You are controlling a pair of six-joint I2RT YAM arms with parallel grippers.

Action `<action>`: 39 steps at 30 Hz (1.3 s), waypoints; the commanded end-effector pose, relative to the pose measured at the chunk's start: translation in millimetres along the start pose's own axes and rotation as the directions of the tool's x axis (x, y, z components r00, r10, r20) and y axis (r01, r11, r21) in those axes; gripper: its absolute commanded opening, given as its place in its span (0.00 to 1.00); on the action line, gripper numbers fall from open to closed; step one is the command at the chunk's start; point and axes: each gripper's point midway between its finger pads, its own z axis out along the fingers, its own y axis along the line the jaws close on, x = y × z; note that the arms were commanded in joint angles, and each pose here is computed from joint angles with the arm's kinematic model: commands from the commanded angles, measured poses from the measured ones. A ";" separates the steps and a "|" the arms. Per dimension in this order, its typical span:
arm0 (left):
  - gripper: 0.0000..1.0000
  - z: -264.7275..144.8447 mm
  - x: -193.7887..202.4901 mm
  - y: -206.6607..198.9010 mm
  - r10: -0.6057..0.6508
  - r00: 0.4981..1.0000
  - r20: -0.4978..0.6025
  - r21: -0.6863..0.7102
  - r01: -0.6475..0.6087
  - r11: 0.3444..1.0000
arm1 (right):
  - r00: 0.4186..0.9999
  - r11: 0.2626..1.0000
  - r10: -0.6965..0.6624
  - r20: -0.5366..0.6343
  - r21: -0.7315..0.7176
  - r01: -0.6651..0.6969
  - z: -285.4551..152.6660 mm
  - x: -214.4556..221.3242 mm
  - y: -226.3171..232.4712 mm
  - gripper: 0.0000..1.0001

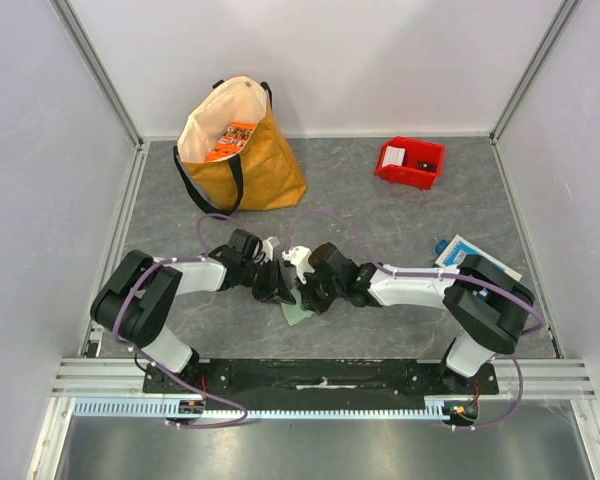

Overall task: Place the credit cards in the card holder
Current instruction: Open the card holder at the center of the board.

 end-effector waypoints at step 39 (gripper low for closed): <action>0.46 -30.9 -16.1 27.6 0.049 0.980 0.194 -0.214 -0.006 0.977 | 0.849 0.721 0.485 0.211 0.453 -0.524 -112.2 -7.8 -92.6 0.53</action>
